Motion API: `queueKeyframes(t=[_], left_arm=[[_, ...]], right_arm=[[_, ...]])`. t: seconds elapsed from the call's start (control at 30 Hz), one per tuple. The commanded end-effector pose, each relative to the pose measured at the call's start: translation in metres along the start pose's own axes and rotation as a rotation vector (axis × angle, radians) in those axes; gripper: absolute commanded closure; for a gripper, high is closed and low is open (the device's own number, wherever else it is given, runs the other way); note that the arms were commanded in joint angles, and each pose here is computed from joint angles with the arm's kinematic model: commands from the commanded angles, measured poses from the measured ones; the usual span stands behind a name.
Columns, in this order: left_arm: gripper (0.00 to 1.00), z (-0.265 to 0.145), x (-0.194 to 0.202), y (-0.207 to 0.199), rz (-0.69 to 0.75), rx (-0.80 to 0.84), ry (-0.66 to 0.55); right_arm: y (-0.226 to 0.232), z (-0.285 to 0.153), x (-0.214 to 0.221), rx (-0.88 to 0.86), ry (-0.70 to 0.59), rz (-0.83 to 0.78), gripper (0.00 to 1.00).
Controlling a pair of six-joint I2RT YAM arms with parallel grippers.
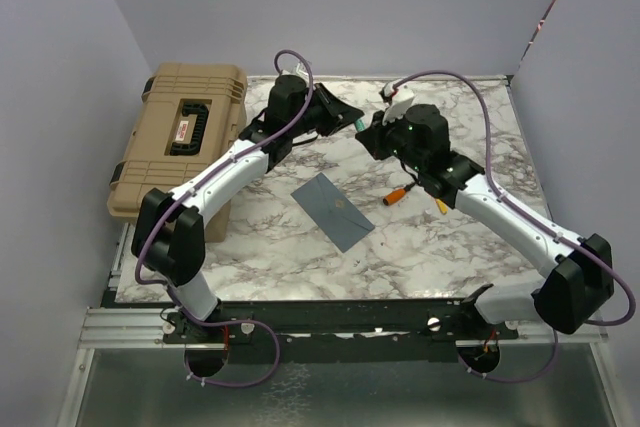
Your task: Place the letter into the envelope and seal it
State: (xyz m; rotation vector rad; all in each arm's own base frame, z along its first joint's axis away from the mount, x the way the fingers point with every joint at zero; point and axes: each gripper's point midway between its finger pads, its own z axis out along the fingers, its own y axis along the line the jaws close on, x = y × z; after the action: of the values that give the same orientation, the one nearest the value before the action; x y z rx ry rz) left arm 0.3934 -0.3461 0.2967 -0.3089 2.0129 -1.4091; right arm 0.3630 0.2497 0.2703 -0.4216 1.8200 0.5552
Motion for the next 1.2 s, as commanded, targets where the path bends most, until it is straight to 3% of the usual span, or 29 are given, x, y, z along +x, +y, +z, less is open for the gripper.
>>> queueKeyframes(t=[0.0, 0.13, 0.27, 0.3, 0.47, 0.57, 0.93, 1.17], left_arm=[[1.00, -0.002, 0.005, 0.003, -0.100, -0.067, 0.018], [1.00, -0.002, 0.007, 0.015, -0.121, -0.123, 0.009], [0.99, -0.006, 0.006, 0.000, -0.066, -0.060, 0.020], [0.93, -0.007, 0.005, -0.008, -0.042, -0.029, 0.022], [0.40, -0.023, 0.000, -0.019, 0.057, 0.024, -0.027], [0.34, -0.029, 0.004, -0.029, 0.077, 0.100, -0.028], [0.39, -0.044, 0.020, -0.061, 0.119, 0.286, 0.000], [0.70, -0.054, 0.031, -0.058, 0.207, 0.313, 0.003]], right_arm=[[-0.031, -0.003, -0.020, 0.288, -0.037, -0.226, 0.99], [-0.015, -0.007, -0.027, 0.235, -0.059, -0.195, 0.99], [0.027, -0.026, -0.059, 0.042, -0.150, -0.015, 0.99], [0.032, -0.029, -0.065, 0.011, -0.163, 0.020, 0.99], [0.043, -0.045, -0.092, -0.080, -0.229, 0.235, 0.99], [0.049, -0.050, -0.105, -0.114, -0.258, 0.285, 0.99], [0.050, -0.042, -0.101, -0.159, -0.262, 0.386, 0.99], [0.048, -0.032, -0.098, -0.162, -0.254, 0.413, 0.99]])
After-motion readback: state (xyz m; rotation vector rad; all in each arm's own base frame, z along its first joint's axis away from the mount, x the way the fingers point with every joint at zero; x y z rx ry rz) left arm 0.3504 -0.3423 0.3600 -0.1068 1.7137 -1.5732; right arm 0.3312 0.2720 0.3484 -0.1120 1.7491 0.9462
